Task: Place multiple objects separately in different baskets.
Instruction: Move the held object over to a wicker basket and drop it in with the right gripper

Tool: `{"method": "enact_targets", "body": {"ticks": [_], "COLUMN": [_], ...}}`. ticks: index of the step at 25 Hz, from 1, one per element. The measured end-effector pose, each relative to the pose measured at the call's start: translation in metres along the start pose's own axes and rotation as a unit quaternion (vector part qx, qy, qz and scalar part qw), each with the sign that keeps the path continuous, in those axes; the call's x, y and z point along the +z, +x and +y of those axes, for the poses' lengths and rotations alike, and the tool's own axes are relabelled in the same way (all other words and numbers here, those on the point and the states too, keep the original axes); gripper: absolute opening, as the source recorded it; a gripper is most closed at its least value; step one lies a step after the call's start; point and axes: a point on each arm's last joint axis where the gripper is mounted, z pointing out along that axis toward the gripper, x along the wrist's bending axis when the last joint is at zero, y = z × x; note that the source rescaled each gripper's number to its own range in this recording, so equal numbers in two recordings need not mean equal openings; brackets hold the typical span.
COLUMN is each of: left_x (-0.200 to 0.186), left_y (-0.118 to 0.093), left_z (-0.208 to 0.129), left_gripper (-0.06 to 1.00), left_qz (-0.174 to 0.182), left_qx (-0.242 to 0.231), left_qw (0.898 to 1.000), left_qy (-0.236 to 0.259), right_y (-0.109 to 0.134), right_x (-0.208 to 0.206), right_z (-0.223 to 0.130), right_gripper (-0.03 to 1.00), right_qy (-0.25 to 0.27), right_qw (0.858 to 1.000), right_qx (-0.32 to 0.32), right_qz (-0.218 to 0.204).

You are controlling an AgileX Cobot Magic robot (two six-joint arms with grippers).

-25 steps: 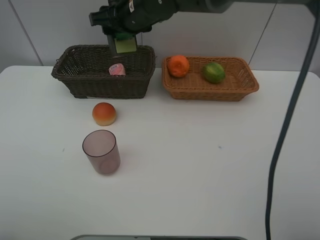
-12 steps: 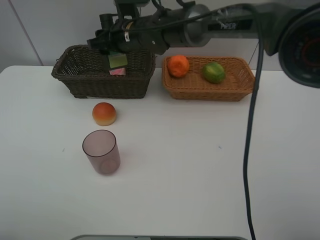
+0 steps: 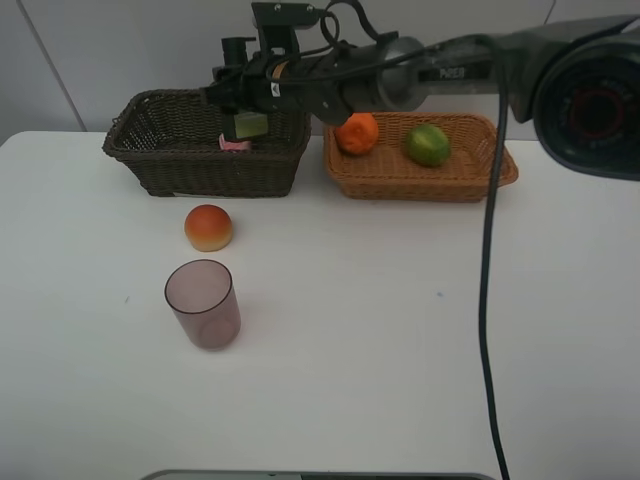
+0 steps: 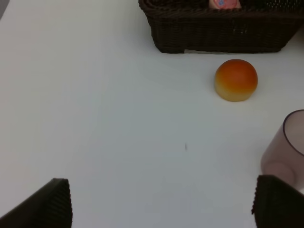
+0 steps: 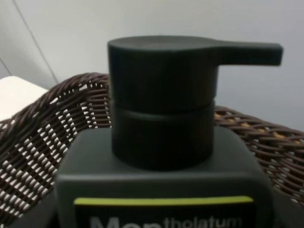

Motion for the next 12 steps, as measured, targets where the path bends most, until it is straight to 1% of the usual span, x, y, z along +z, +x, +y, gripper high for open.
{"method": "enact_targets", "body": {"ticks": [7, 12], "left_x": [0.0, 0.0], "left_y": [0.0, 0.0], "left_z": [0.0, 0.0], "left_gripper": [0.92, 0.92], "left_qz": [0.0, 0.0], "left_qx": [0.0, 0.0], "left_qw": [1.0, 1.0], "left_qy": [0.0, 0.0], "right_y": [-0.004, -0.004], "right_x": [0.009, 0.01], "right_z": [-0.019, -0.02], "right_gripper": [0.58, 0.58], "right_qy": [0.018, 0.018], "right_qw": [1.0, 1.0], "right_qx": [0.003, 0.022], "right_qz": [-0.003, -0.004]}}
